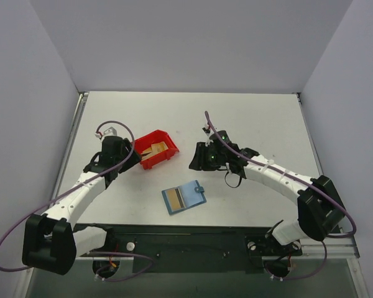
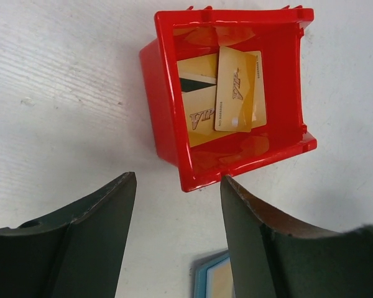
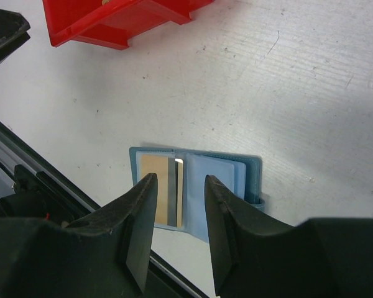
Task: Put the credit cards into the card holder
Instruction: Pick up the storage box at the center of the board, then pick up the credit card from the storage box, then place the storage box at the center of the board.
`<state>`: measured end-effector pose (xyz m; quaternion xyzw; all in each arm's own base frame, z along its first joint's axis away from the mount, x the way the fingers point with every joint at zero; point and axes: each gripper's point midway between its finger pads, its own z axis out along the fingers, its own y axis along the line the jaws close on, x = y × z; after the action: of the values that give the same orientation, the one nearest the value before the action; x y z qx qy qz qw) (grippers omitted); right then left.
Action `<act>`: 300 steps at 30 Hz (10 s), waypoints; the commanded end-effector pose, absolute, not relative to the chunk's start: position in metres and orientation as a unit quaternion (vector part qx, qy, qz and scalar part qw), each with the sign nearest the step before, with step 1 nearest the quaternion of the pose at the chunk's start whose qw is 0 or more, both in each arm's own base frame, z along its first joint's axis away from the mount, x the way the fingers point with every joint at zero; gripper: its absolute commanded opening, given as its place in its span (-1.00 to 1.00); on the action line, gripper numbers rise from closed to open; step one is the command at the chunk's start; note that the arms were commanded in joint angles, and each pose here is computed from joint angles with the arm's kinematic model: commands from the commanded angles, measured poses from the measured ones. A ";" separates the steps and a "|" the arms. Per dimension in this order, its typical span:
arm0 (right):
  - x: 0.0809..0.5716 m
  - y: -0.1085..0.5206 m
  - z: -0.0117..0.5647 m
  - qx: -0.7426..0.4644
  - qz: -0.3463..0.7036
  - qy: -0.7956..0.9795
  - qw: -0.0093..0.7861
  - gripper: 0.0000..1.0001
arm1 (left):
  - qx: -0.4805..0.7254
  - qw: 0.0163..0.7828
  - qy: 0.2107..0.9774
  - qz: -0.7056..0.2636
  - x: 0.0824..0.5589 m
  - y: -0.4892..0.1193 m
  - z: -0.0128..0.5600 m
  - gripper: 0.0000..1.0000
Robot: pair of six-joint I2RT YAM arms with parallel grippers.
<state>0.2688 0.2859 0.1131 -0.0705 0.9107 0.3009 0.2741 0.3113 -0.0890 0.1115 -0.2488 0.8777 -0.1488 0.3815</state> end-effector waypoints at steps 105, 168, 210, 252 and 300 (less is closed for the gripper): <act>0.228 0.264 0.206 -0.166 0.340 0.856 0.352 -0.35 | -0.092 0.587 0.725 -0.350 0.257 -0.178 0.154 -1.00; 0.296 0.351 0.070 -0.096 0.062 0.883 0.454 -0.10 | -0.176 0.577 0.772 -0.201 0.249 -0.188 0.152 -1.00; 0.299 0.288 0.092 -0.082 -0.062 0.865 0.492 -0.21 | -0.170 0.578 0.775 -0.192 0.248 -0.185 0.147 -1.00; 0.285 0.316 0.092 -0.108 0.075 0.881 0.455 -1.00 | -0.169 0.572 0.781 -0.184 0.250 -0.187 0.142 -1.00; 0.272 0.201 0.201 -0.001 0.211 0.847 0.488 -1.00 | -0.354 0.464 0.796 -0.159 0.429 -0.034 0.123 -0.50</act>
<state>0.2748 0.2062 0.2010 -0.0060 0.8469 0.2102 0.4885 0.4022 -0.0316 0.0852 -0.3554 0.8265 -0.1178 0.4204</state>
